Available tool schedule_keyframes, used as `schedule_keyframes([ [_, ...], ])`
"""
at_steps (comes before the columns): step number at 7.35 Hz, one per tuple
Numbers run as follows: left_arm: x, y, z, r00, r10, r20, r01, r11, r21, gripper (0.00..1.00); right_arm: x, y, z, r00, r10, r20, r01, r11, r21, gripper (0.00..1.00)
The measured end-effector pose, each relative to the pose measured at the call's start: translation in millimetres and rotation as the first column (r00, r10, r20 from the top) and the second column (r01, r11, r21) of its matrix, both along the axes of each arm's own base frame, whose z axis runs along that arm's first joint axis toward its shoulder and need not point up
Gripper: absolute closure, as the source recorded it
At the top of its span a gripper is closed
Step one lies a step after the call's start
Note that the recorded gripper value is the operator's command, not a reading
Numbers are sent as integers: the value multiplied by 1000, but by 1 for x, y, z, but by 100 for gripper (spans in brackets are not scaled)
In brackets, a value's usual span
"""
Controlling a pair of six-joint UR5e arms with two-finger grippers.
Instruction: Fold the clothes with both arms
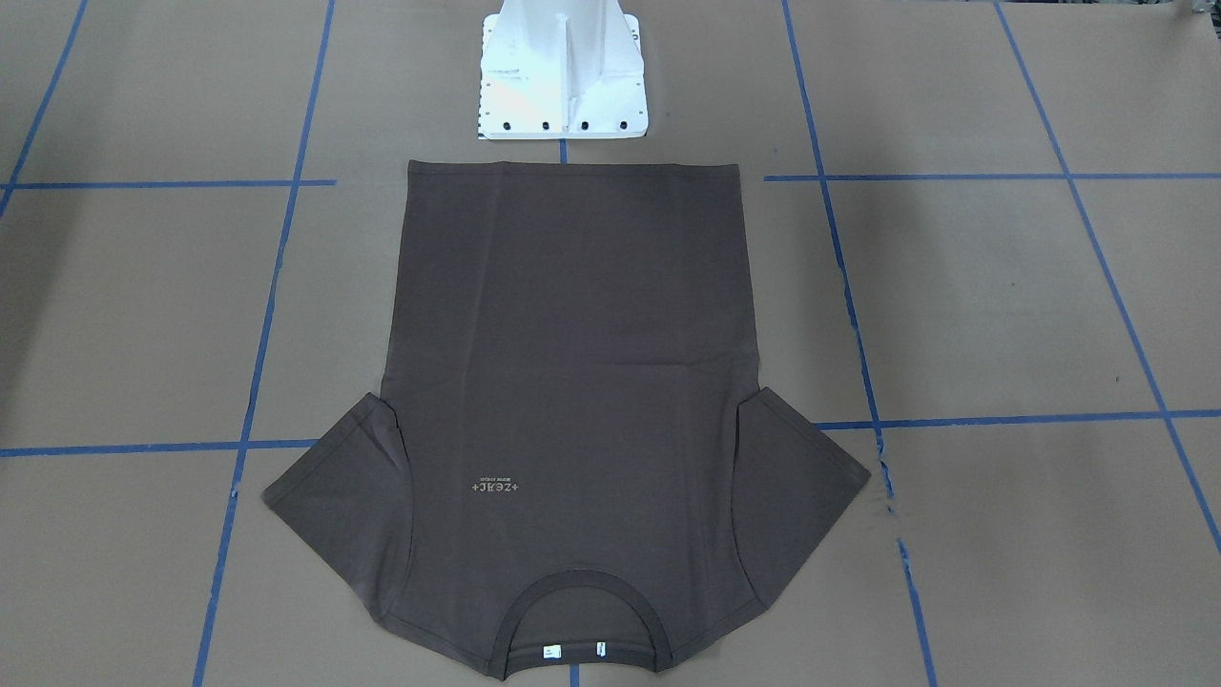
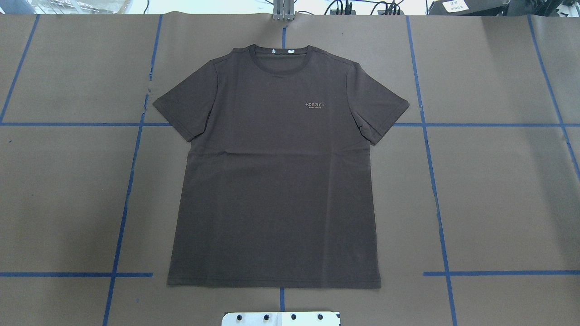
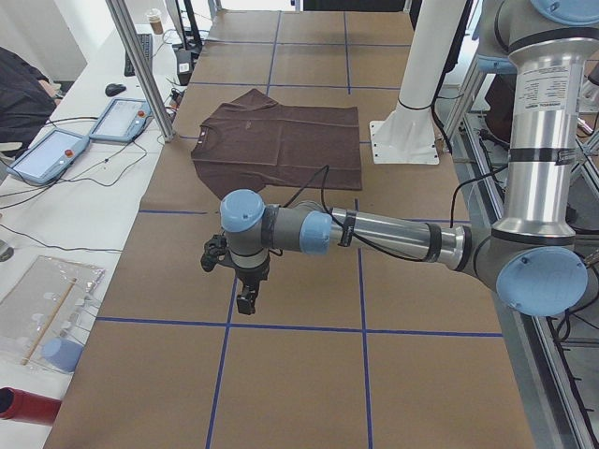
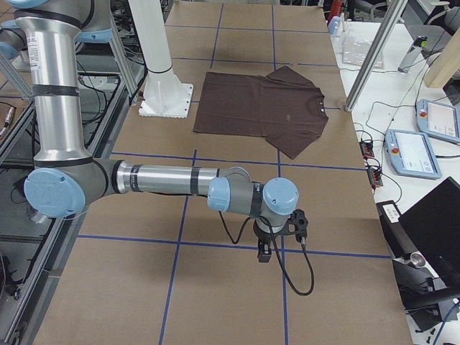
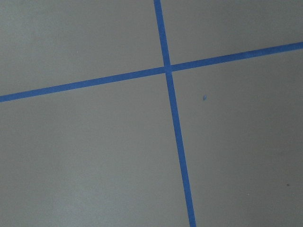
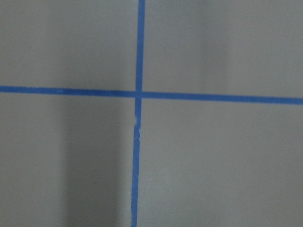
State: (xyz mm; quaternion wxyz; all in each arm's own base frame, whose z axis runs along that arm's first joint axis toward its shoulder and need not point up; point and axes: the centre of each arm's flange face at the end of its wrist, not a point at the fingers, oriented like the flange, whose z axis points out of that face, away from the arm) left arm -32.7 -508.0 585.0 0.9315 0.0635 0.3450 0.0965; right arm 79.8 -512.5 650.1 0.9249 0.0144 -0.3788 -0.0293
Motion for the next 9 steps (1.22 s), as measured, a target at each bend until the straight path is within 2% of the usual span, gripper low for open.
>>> schedule_keyframes([
  [1, 2, -19, -18, 1000, 1, -5, 0, 998, 64, 0, -11, -20, -20, 1000, -11, 5, 10, 995, 104, 0],
  [2, 4, -36, -33, 1000, 1, -13, 1, 987, 160, 0, -37, -43, -38, 999, -33, 11, 30, 981, 192, 0],
  [3, 6, -44, -41, 1000, 2, -21, 3, 971, 241, 0, -71, -63, -47, 997, -68, 21, 60, 964, 259, 0],
  [4, 7, -47, -43, 1000, 1, -30, 8, 961, 277, 0, -107, -77, -46, 994, -100, 34, 84, 944, 320, 0],
  [5, 9, -50, -48, 999, -3, -47, 17, 953, 303, 0, -148, -90, -50, 994, -91, 68, 64, 942, 328, 0],
  [7, 15, -61, -53, 998, 2, -65, 20, 938, 345, 0, -254, -127, -111, 989, 10, 150, -42, 977, 208, 0],
  [9, 24, -71, -59, 998, 13, -68, 12, 934, 358, 0, -363, -150, -174, 987, 58, 153, -83, 984, 159, 0],
])
